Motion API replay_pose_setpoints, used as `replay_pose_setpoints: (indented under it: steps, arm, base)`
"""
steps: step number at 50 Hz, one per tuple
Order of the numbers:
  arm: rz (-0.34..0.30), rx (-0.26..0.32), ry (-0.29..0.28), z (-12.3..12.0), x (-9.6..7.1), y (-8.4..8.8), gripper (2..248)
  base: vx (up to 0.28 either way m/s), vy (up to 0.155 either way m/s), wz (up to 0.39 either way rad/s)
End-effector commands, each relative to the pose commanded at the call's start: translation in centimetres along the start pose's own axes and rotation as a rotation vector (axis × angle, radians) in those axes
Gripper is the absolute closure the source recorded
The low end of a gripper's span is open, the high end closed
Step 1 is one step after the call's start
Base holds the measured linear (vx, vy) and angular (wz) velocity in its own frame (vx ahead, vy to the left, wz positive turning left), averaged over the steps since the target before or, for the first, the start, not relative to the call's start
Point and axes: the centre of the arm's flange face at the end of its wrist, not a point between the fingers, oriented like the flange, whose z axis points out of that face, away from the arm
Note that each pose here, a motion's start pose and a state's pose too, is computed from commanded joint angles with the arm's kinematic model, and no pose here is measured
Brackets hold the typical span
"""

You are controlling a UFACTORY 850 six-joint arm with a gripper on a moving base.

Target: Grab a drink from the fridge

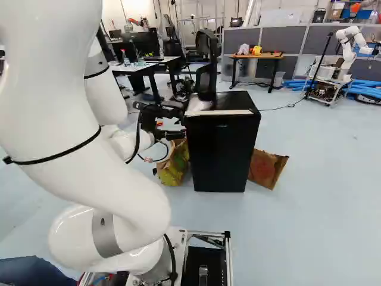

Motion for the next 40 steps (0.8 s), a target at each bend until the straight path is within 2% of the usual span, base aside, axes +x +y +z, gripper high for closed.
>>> replay_pose_setpoints:
  steps: [16,40]
  arm:
    - [-0.018,-0.024,0.042,0.7,-0.9,-0.6,3]
    - [-0.044,-0.084,0.114,1.9,-2.2,-0.7,3]
  base:
    - [0.0,0.0,0.0]
    - [0.0,0.0,0.0]
